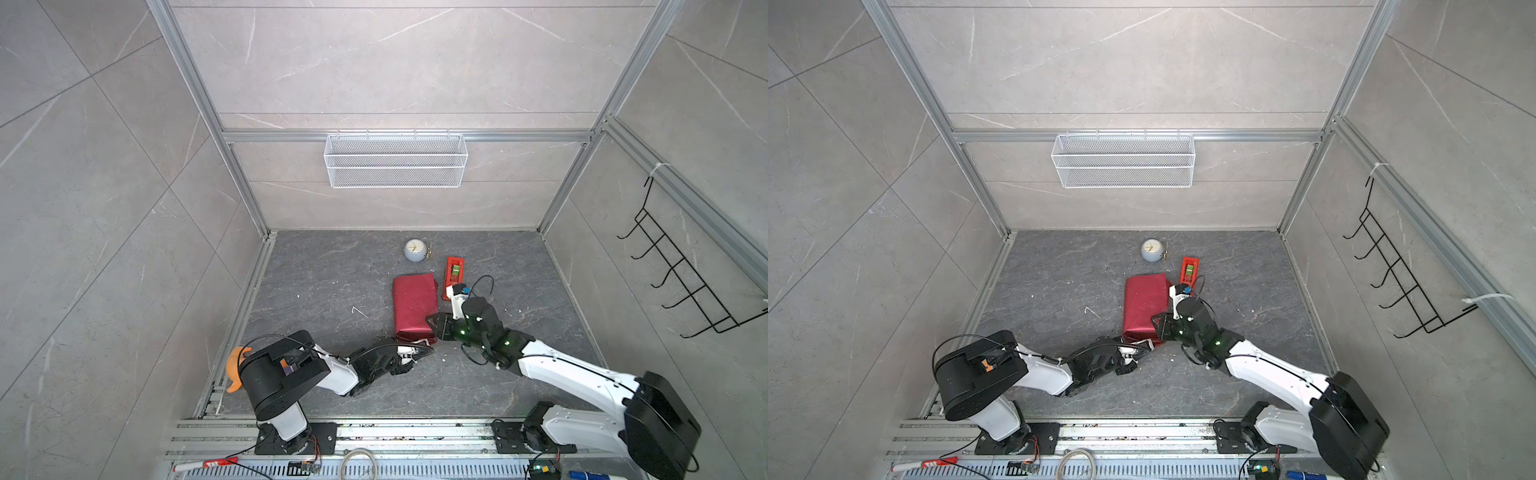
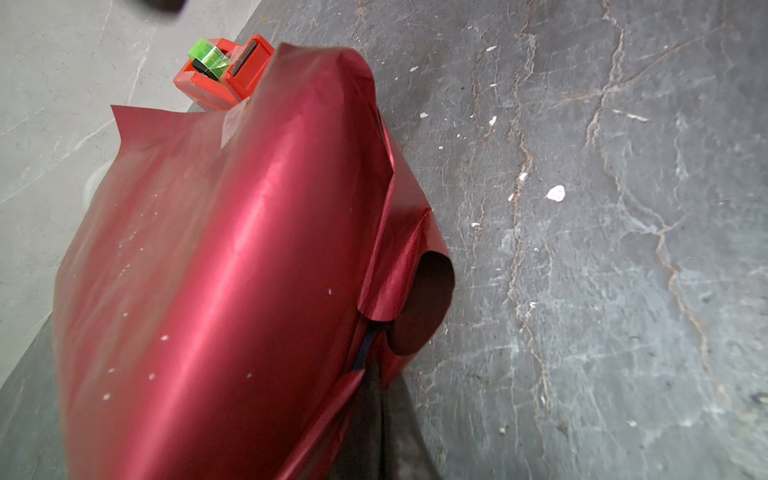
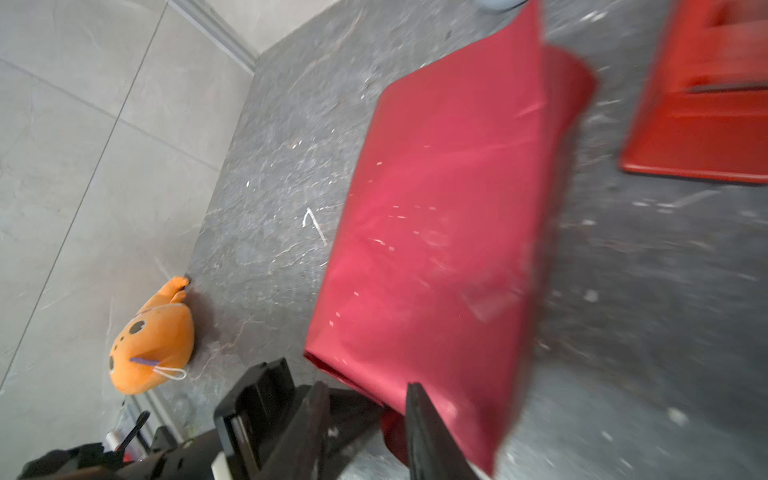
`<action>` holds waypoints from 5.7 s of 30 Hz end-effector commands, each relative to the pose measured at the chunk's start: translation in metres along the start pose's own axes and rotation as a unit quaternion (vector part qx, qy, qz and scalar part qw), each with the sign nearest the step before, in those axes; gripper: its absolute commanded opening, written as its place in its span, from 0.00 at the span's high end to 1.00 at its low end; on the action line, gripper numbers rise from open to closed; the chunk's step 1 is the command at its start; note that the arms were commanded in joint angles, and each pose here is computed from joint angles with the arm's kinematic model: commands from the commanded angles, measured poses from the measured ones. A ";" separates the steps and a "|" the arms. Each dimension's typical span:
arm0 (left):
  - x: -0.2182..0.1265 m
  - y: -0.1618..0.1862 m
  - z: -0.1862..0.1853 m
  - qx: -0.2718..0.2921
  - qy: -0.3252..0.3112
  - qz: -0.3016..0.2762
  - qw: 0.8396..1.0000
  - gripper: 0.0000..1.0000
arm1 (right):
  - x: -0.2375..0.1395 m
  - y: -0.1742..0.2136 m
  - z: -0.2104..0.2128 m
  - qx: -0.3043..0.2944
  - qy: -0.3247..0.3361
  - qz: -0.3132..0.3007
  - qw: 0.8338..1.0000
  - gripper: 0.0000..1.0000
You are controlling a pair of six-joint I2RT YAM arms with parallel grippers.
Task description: Wrap the gift box in paper
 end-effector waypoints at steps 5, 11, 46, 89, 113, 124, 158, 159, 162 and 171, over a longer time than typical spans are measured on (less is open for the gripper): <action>-0.005 -0.013 0.009 -0.046 -0.020 -0.043 0.998 1.00 | 0.024 0.009 -0.003 -0.002 -0.005 0.052 0.999 0.71; -0.008 -0.011 0.017 -0.095 -0.020 -0.047 0.994 1.00 | 0.023 0.029 -0.023 0.002 0.035 0.075 0.997 0.73; -0.007 -0.013 0.022 -0.169 0.017 -0.035 0.985 1.00 | -0.015 0.075 -0.025 -0.216 0.098 0.029 0.971 0.17; -0.037 -0.027 0.021 -0.115 0.055 -0.029 0.991 0.64 | 0.041 0.115 -0.067 -0.170 0.153 -0.053 0.972 0.33; -0.006 -0.058 0.049 0.148 0.014 -0.040 0.988 0.10 | 0.038 0.120 -0.074 -0.149 0.159 -0.057 0.974 0.37; 0.011 -0.030 0.054 0.118 0.042 -0.005 0.992 0.19 | 0.038 0.117 -0.073 -0.141 0.156 -0.064 0.975 0.38; 0.022 0.002 0.051 0.101 0.035 0.034 0.994 0.34 | 0.021 0.108 -0.089 -0.135 0.168 -0.056 0.975 0.34; 0.022 0.002 0.051 0.100 0.036 0.034 0.994 0.34 | 0.023 0.107 -0.088 -0.134 0.164 -0.056 0.976 0.34; 0.021 0.000 0.051 0.097 0.038 0.032 0.994 0.34 | 0.028 0.102 -0.083 -0.134 0.150 -0.059 0.978 0.34; 0.019 -0.004 0.051 0.102 0.051 0.035 0.993 0.23 | 0.036 0.087 -0.070 -0.118 0.126 -0.084 0.981 0.37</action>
Point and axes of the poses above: each gripper's point midway between its finger pads, its own x axis out along the fingers, its own z axis along the line the jaws close on, y = z × x, the point moved 7 cm from there along -x, back along the fingers, and after that the axes turned 9 degrees about -x, right-handed, at the moved point
